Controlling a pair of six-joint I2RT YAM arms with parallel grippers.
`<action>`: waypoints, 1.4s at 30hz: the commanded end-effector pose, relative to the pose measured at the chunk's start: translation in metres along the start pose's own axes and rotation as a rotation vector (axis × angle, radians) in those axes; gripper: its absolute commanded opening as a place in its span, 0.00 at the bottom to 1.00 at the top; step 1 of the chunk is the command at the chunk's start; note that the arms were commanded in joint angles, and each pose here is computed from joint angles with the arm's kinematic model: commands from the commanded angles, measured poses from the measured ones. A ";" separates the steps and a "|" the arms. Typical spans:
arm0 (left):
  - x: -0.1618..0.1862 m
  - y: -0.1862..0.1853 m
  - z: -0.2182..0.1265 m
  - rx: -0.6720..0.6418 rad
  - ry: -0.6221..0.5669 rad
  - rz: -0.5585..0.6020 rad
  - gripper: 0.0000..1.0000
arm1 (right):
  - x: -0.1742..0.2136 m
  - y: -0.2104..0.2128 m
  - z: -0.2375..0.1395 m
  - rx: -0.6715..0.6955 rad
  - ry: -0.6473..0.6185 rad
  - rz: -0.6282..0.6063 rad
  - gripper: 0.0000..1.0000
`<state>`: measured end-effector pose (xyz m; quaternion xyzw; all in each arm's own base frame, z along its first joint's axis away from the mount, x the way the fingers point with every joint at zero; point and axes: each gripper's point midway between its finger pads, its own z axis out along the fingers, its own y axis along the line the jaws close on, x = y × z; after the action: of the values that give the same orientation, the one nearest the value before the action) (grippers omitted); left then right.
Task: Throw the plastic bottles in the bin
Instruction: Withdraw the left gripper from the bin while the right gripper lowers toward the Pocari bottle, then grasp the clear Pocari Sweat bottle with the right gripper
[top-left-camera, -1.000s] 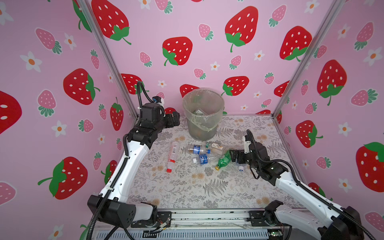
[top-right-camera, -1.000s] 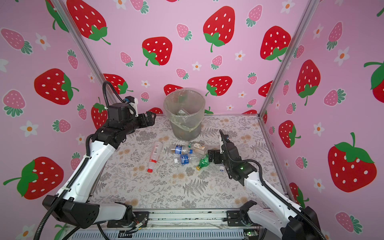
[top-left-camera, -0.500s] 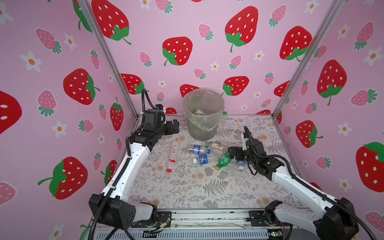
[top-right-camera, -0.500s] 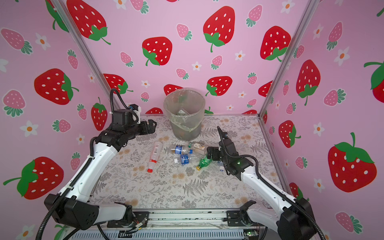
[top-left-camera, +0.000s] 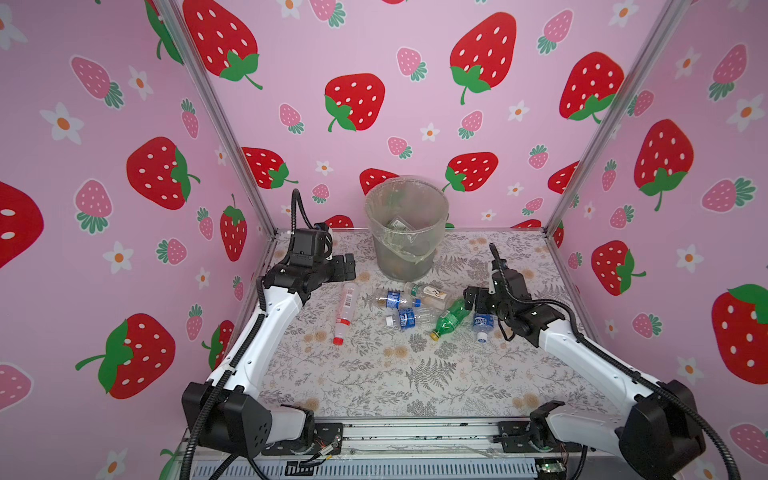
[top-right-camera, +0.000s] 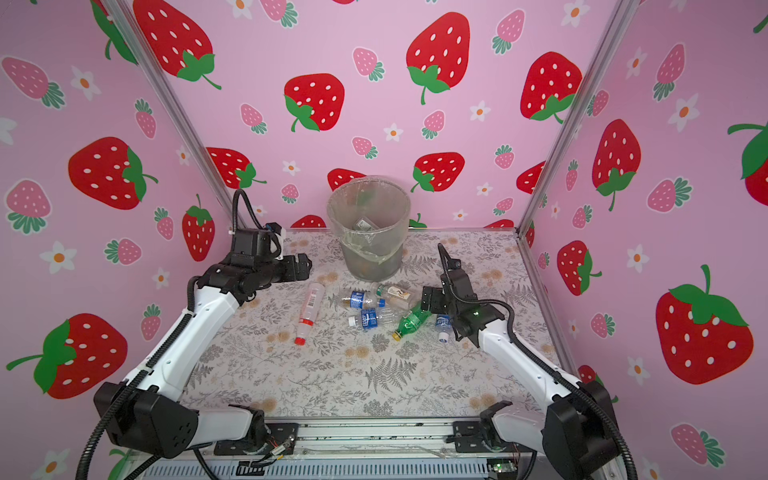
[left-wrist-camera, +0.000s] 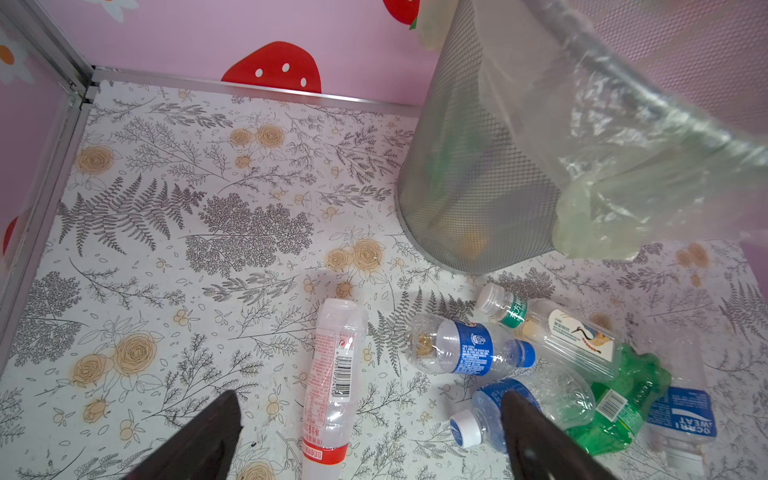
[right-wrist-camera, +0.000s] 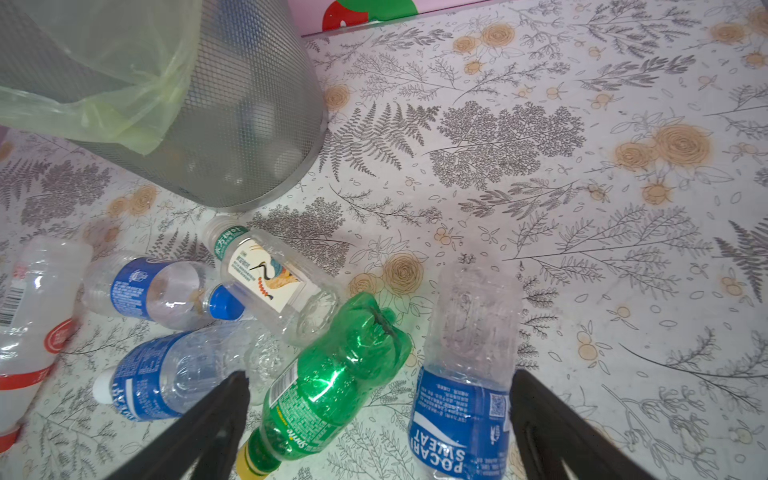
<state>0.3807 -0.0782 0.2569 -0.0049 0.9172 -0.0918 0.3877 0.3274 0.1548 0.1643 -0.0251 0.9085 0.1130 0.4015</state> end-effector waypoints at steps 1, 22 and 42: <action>-0.008 0.001 -0.007 -0.010 0.014 -0.004 0.99 | 0.001 -0.014 0.003 0.050 0.035 -0.027 0.99; -0.003 0.004 -0.004 -0.029 0.040 -0.002 0.99 | 0.056 -0.049 0.036 0.099 0.207 0.022 0.99; -0.003 0.013 -0.002 -0.037 0.042 -0.032 0.99 | 0.083 -0.054 0.060 0.100 0.274 0.011 0.89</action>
<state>0.3806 -0.0668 0.2468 -0.0192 0.9300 -0.0778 0.3586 0.3211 0.1222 0.0590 -0.0145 0.9591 0.0683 0.2742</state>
